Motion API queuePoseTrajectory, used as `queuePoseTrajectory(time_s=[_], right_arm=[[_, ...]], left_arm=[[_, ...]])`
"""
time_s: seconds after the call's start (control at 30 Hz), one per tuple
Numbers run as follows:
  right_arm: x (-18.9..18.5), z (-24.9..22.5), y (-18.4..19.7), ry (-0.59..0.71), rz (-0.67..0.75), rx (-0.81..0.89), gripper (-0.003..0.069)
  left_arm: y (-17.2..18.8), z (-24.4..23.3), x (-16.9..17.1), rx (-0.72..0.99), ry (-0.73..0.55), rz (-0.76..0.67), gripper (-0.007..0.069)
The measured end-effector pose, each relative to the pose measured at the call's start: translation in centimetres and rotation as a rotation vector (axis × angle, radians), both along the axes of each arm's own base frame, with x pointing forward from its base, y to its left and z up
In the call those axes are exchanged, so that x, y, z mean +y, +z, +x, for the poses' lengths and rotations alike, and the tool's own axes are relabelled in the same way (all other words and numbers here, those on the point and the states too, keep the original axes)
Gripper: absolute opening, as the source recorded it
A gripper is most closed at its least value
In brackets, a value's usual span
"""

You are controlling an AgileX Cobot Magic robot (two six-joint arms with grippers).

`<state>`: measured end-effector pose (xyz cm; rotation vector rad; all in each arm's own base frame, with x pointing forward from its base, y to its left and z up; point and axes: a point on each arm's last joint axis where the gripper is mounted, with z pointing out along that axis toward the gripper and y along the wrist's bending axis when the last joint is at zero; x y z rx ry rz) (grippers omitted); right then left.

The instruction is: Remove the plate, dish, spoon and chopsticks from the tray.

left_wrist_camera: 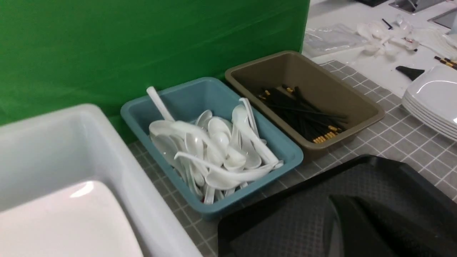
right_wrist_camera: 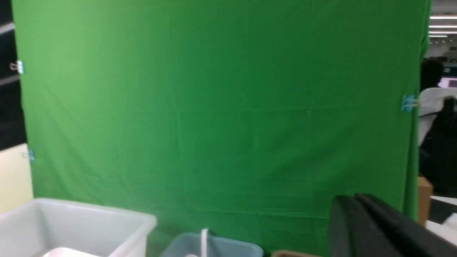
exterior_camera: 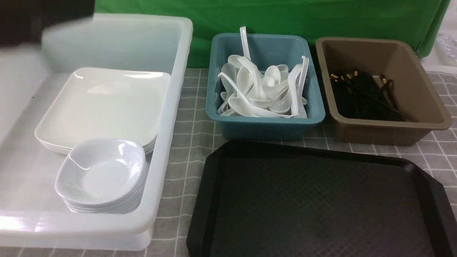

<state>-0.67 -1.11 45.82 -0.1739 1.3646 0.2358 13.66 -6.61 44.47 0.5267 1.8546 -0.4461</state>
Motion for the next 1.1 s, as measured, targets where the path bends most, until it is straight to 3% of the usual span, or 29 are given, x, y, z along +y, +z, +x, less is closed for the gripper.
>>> queuePoseTrajectory(time_s=[0.2,0.4,0.63,1.1], right_arm=[[1.2,2.1,-7.4,0.042,0.02,-0.049,0.0031],[1.6,2.8,-8.8,0.053,0.023,-0.065,0.0063],[1.6,2.8,-8.8,0.057,0.03,-0.079,0.008],[1.6,2.8,-8.8,0.058,0.035,-0.077,0.0109]], left_arm=[[-8.4,-4.9,2.2,-0.048,0.138,-0.129,0.0014],[-13.3,-6.5,3.4,-0.126,0.251,-0.286,0.0014],[-14.1,-6.7,4.1,-0.204,0.311,-0.374,0.0014],[-14.2,-6.7,4.0,-0.197,0.309,-0.373,0.0014]])
